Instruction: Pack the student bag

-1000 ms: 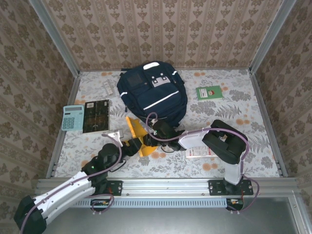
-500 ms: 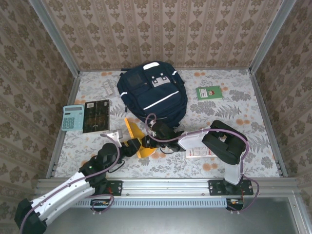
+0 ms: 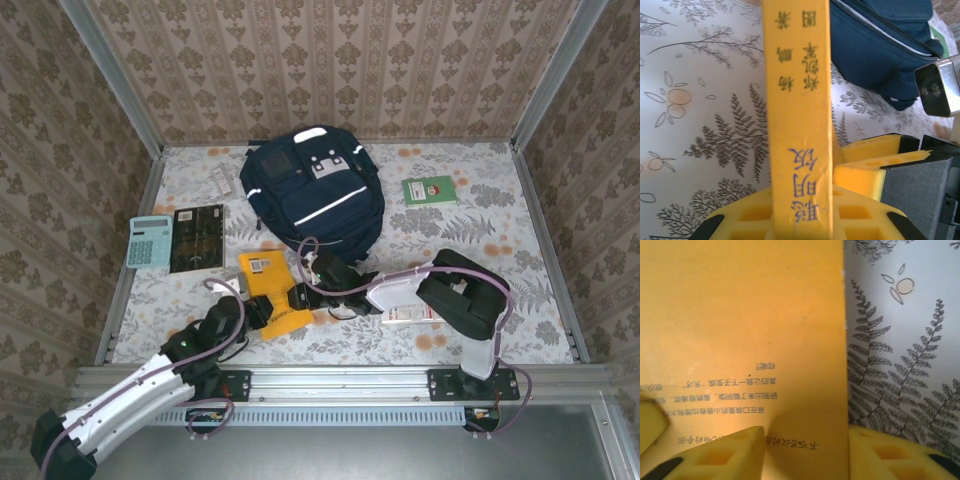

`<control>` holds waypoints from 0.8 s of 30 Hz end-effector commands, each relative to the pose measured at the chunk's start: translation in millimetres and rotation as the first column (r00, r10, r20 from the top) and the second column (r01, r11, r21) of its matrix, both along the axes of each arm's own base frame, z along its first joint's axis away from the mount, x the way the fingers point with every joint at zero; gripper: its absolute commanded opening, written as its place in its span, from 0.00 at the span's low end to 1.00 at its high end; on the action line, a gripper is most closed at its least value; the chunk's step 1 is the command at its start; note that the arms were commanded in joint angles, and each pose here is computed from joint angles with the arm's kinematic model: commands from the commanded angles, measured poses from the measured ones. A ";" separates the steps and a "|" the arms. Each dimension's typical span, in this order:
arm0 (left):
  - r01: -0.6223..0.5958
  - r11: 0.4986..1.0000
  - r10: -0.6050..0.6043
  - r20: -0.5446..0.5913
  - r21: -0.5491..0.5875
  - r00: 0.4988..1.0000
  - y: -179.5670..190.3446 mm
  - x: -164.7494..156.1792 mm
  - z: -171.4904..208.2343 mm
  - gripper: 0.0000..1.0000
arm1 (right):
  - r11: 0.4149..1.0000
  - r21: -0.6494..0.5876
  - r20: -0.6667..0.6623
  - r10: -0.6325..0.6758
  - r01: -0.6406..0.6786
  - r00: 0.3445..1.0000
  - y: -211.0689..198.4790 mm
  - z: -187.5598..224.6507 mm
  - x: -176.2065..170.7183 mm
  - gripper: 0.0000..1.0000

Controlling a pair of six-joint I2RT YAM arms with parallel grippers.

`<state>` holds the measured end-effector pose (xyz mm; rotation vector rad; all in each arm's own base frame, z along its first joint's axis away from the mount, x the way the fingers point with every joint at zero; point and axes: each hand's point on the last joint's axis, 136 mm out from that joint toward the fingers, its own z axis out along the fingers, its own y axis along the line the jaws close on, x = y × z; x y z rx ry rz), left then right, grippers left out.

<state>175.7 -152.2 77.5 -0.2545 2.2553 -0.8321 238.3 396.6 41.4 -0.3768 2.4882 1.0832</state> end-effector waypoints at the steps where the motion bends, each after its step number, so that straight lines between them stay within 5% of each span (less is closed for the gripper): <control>1: 0.086 0.993 -0.076 0.109 -0.086 0.991 -17.4 0.7 48.2 0.00 | 0.998 0.068 0.056 0.011 -0.015 0.998 -2.5 34.1 -3.2 0.56; 11: 0.300 0.935 -0.244 0.274 -0.187 0.930 -45.4 -15.2 115.9 0.00 | 0.969 0.247 0.143 -0.008 -0.028 0.990 -37.6 97.0 4.2 0.82; 24: 0.487 0.825 -0.375 0.366 -0.288 0.852 -85.7 -23.8 171.5 0.00 | 0.877 0.462 0.162 0.060 -0.129 0.985 -48.4 139.8 3.7 0.93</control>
